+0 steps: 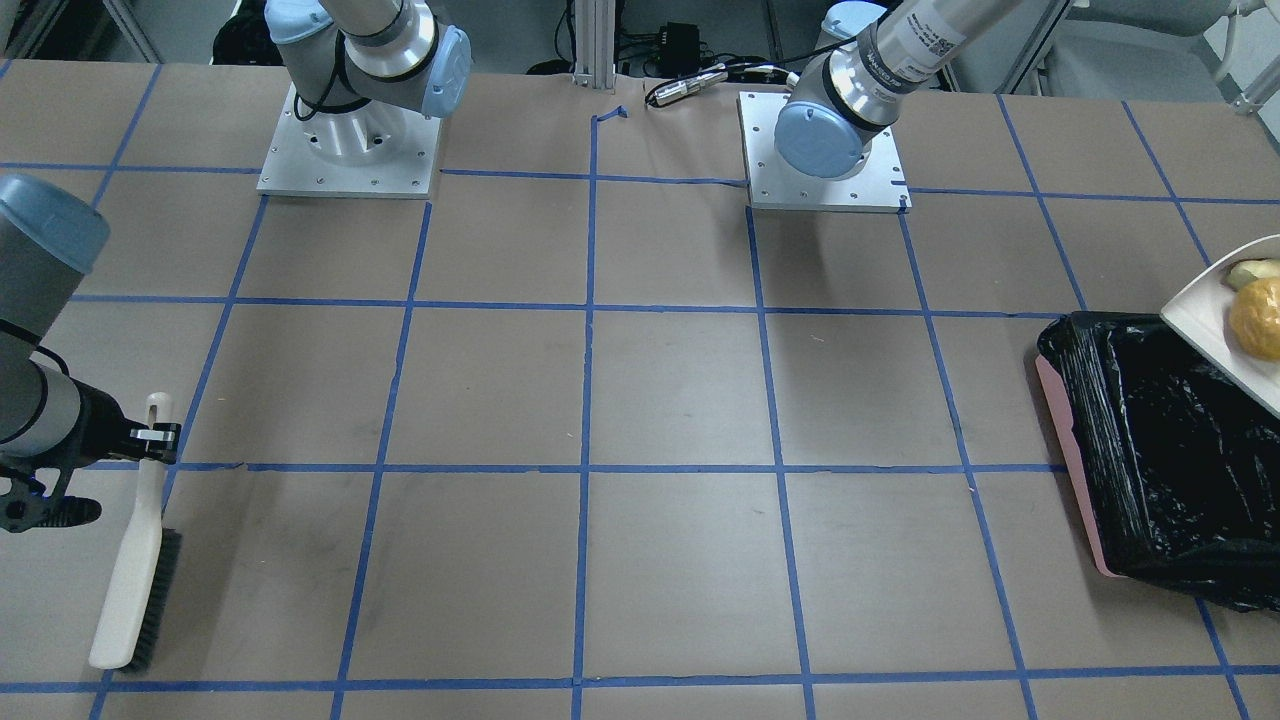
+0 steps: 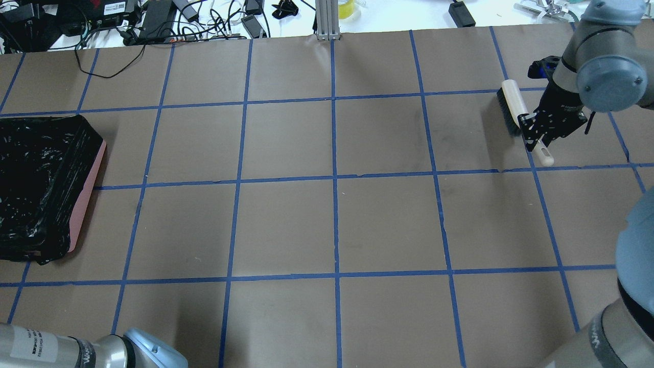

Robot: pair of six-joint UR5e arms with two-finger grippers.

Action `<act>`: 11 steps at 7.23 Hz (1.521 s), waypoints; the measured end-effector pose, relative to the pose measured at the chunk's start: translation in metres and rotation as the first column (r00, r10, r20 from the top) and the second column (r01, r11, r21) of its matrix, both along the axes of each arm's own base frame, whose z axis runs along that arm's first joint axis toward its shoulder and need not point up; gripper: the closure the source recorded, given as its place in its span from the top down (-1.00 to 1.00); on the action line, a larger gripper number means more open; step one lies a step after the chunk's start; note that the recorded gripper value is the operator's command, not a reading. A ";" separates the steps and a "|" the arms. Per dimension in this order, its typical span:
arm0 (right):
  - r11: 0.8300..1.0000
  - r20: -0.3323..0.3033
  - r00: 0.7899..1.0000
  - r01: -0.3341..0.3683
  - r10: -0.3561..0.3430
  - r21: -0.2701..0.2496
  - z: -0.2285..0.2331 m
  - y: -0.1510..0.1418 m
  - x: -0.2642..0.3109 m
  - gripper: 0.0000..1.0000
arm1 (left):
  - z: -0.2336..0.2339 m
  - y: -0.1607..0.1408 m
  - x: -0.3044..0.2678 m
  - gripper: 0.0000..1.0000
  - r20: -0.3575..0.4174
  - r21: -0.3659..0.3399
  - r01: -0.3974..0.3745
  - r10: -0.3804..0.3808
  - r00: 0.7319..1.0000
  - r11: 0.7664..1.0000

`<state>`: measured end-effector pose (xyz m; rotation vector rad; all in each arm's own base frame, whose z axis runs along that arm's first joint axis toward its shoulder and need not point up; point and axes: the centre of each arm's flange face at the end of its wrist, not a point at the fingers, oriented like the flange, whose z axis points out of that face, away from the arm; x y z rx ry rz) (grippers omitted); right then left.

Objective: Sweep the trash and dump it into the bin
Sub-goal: 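Tilt the dustpan over the black bin with the left gripper to dump the trash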

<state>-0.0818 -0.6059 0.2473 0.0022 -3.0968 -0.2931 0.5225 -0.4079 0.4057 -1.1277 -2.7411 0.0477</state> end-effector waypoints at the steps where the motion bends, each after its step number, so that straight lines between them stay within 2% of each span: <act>1: 1.000 0.000 1.000 0.001 -0.001 0.001 -0.002 0.000 0.000 -0.16 | 0.003 -0.005 -0.003 -1.00 0.049 0.046 -0.039 0.037 0.998 0.998; 2: 1.000 0.000 1.000 0.002 -0.002 0.001 -0.003 0.000 -0.001 0.10 | 0.006 -0.016 -0.014 -1.00 0.090 0.091 -0.040 0.031 0.995 0.995; 3: 1.000 0.000 1.000 0.002 -0.002 0.002 -0.003 0.000 -0.001 0.96 | 0.010 -0.032 -0.029 -1.00 0.133 0.134 -0.019 0.001 0.991 0.991; 5: 1.000 -0.012 1.000 0.000 0.000 -0.006 0.003 0.000 -0.002 1.00 | 0.018 -0.063 -0.058 -1.00 0.229 0.209 0.052 -0.101 0.968 0.976; 7: 1.000 -0.062 0.998 -0.007 0.005 -0.029 0.030 0.002 -0.003 1.00 | 0.020 -0.072 -0.065 -1.00 0.268 0.250 0.110 -0.178 0.947 0.962; 9: 0.993 -0.098 0.995 -0.015 0.003 -0.117 0.090 0.013 0.006 1.00 | 0.024 -0.078 -0.072 -1.00 0.300 0.287 0.143 -0.231 0.926 0.947; 10: 0.988 -0.104 0.995 -0.025 0.009 -0.152 0.116 0.019 0.016 1.00 | 0.028 -0.089 -0.084 -1.00 0.340 0.335 0.185 -0.301 0.891 0.924; 11: 0.983 -0.089 0.996 -0.033 0.017 -0.178 0.135 0.023 0.026 1.00 | 0.033 -0.103 -0.100 -1.00 0.378 0.387 0.240 -0.391 0.839 0.890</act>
